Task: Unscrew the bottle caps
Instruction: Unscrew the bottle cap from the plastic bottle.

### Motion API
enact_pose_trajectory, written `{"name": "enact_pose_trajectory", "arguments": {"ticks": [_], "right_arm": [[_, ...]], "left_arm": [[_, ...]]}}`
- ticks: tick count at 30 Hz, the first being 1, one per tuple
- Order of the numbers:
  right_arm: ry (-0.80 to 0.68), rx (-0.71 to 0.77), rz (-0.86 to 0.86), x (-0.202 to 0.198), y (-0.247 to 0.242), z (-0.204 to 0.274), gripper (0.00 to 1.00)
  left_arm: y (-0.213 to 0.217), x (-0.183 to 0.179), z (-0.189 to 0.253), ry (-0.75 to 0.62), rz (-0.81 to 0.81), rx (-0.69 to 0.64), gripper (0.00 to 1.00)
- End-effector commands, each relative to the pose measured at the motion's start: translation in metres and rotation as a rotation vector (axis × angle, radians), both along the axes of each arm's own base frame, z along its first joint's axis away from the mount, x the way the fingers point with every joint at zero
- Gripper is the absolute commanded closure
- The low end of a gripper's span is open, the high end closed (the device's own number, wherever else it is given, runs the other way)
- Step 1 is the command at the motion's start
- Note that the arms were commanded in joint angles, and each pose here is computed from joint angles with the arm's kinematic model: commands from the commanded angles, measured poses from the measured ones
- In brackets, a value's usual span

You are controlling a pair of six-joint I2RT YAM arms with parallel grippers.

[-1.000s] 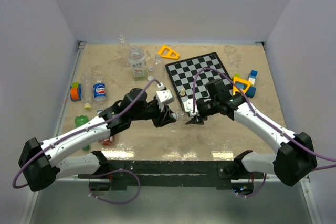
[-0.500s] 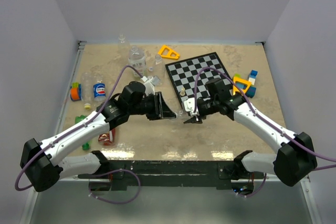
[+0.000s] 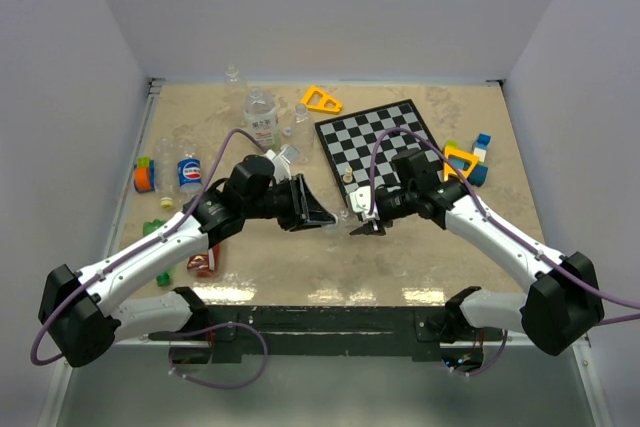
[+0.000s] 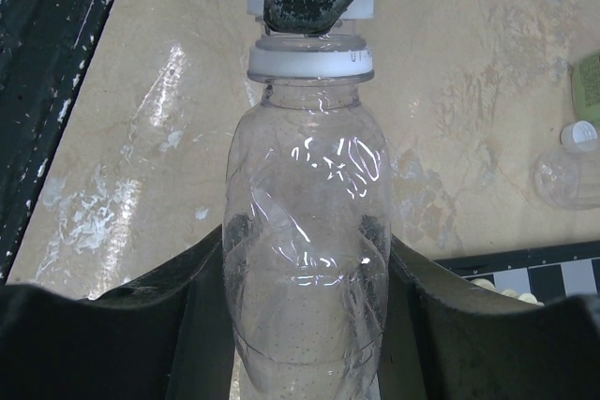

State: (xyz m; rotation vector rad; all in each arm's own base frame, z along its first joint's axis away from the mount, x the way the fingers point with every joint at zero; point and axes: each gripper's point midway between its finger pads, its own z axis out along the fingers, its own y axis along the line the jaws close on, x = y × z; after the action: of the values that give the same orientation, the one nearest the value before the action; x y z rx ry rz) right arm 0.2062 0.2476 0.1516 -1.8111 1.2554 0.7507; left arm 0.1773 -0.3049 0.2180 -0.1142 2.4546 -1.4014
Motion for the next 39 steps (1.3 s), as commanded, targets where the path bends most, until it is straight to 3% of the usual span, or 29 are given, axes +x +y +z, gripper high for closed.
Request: {"name": "enact_pose_trajectory", "arguments": {"ticks": [1, 12, 16, 20, 24, 29, 35, 39], "right_arm": [[0.008, -0.072, -0.039, 0.0, -0.013, -0.01, 0.85], [0.008, -0.071, -0.038, 0.0, -0.013, -0.009, 0.85], [0.01, -0.075, -0.038, 0.0, -0.013, -0.01, 0.85], [0.008, -0.074, -0.04, 0.001, -0.013, -0.01, 0.85], [0.011, -0.075, -0.042, 0.001, -0.013, -0.01, 0.85], [0.013, -0.073, -0.041, 0.0, -0.013, -0.009, 0.85], [0.015, -0.072, -0.041, 0.0, -0.013, -0.009, 0.85], [0.015, -0.074, -0.041, 0.0, -0.013, -0.01, 0.85]], "left_arm": [[0.0, 0.004, 0.043, -0.057, 0.026, -0.113, 1.0], [0.004, -0.001, 0.046, -0.11, 0.006, -0.132, 0.38], [0.01, -0.001, 0.042, -0.14, 0.009, -0.101, 0.26], [0.027, 0.006, 0.037, -0.255, 0.04, 0.004, 0.18], [0.052, 0.023, 0.038, -0.498, 0.046, 0.166, 0.1], [0.08, 0.047, 0.064, -0.991, 0.009, 0.342, 0.0], [0.067, 0.011, 0.094, -1.588, -0.172, 0.181, 0.0], [0.064, -0.003, 0.098, -1.802, -0.239, 0.162, 0.0]]}}
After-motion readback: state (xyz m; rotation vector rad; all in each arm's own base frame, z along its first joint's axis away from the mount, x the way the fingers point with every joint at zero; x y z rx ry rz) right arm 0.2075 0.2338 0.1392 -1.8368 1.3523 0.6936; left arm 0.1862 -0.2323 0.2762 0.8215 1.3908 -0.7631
